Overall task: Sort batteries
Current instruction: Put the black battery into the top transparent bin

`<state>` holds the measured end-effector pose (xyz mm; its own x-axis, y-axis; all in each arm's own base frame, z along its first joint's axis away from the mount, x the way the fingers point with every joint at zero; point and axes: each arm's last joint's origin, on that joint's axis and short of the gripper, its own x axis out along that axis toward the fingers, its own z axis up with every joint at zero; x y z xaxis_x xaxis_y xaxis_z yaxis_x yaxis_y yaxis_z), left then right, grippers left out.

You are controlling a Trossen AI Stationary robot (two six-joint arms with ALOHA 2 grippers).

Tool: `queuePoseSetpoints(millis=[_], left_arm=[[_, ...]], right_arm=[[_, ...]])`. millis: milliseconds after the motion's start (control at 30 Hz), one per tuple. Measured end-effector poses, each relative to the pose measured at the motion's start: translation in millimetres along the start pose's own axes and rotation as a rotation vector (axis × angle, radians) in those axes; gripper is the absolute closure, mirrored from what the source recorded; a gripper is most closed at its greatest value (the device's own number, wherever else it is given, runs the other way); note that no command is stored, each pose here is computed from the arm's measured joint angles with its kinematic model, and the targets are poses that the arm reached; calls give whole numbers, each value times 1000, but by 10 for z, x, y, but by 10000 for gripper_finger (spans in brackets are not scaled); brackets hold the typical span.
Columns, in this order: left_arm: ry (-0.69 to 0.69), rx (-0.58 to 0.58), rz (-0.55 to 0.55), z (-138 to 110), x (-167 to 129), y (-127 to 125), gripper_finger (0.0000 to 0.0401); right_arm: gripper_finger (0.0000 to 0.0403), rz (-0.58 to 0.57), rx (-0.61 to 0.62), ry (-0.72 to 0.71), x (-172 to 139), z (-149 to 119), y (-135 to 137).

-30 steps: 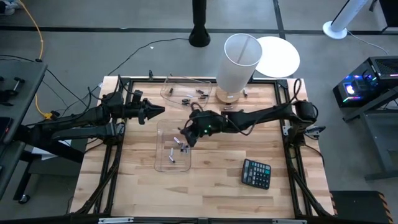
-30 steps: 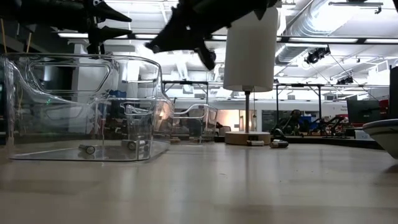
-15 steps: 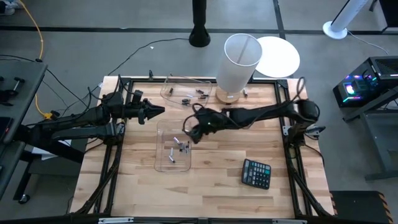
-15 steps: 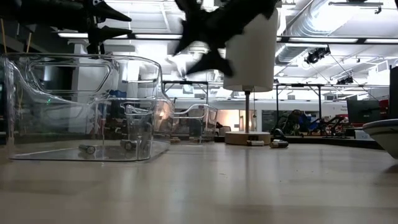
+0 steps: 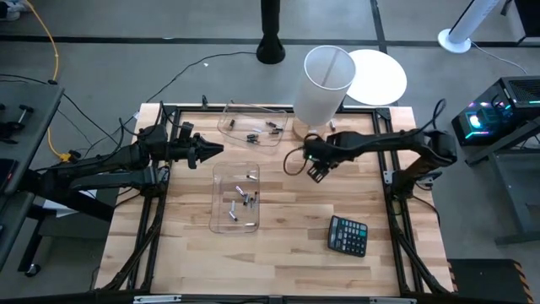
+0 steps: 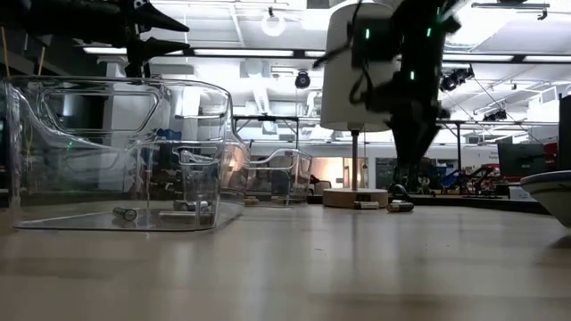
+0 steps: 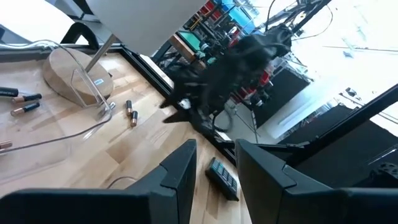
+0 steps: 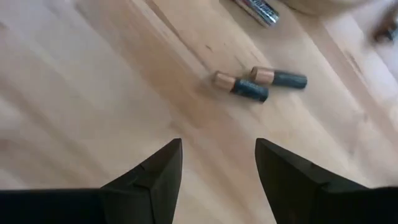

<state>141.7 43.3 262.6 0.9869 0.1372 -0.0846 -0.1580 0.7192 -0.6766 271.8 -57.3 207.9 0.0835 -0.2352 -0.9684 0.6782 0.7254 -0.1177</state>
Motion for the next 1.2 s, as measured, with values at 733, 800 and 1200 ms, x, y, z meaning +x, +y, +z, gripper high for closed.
queuePoseSetpoints(millis=[733,800,1200], left_arm=[[1,-3,2,-2,0,1,295],[1,-2,3,-2,0,1,295],[0,-1,3,-1,0,1,295]], right_arm=[[231,56,-764,145,883,353,-184],[277,84,-762,168,894,327,-161],[383,464,-593,-131,240,361,495]])
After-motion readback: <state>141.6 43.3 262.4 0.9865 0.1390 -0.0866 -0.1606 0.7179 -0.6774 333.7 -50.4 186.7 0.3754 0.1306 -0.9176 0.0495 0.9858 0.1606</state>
